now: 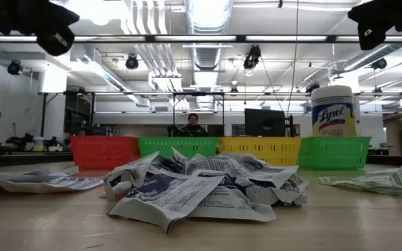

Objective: Pick & Place First Aid Supplies
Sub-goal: Put the blue alcohol pad into the right green bin

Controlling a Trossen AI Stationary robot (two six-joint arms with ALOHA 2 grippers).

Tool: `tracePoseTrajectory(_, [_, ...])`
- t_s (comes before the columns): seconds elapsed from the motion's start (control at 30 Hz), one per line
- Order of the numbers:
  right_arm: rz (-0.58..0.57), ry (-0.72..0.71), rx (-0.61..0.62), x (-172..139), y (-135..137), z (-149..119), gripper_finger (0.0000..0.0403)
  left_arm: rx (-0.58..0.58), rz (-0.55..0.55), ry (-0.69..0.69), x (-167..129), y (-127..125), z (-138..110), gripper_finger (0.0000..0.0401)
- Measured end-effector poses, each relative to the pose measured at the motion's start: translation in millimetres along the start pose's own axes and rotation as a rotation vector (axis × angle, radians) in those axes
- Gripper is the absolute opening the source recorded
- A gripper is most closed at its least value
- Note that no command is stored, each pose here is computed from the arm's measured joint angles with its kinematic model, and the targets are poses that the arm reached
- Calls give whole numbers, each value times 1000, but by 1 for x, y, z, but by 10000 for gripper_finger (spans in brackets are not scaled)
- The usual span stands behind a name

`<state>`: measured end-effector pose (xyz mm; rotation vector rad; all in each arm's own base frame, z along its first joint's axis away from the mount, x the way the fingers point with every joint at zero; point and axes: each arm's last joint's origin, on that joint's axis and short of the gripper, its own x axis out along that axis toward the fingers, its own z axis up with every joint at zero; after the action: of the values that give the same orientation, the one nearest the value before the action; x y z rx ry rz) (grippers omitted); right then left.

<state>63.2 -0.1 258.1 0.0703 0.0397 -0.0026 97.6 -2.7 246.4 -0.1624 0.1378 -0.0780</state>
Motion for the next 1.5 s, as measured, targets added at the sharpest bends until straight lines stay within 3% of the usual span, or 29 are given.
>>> tracePoseTrajectory(0.43, [-54,-66,29,4,-3,-16,34,18,-30,-187,-20,1,-18,0])
tracePoseTrajectory(1.0, [-64,16,34,23,-6,-55,34,-8,-16,-102,-9,6,-40,0])
tracePoseTrajectory(1.27, [-70,79,32,30,-6,-55,34,-9,-13,-82,-8,6,-43,0])
tracePoseTrajectory(1.5, [-83,178,75,45,-4,-38,34,-7,-12,-79,-8,6,-43,0])
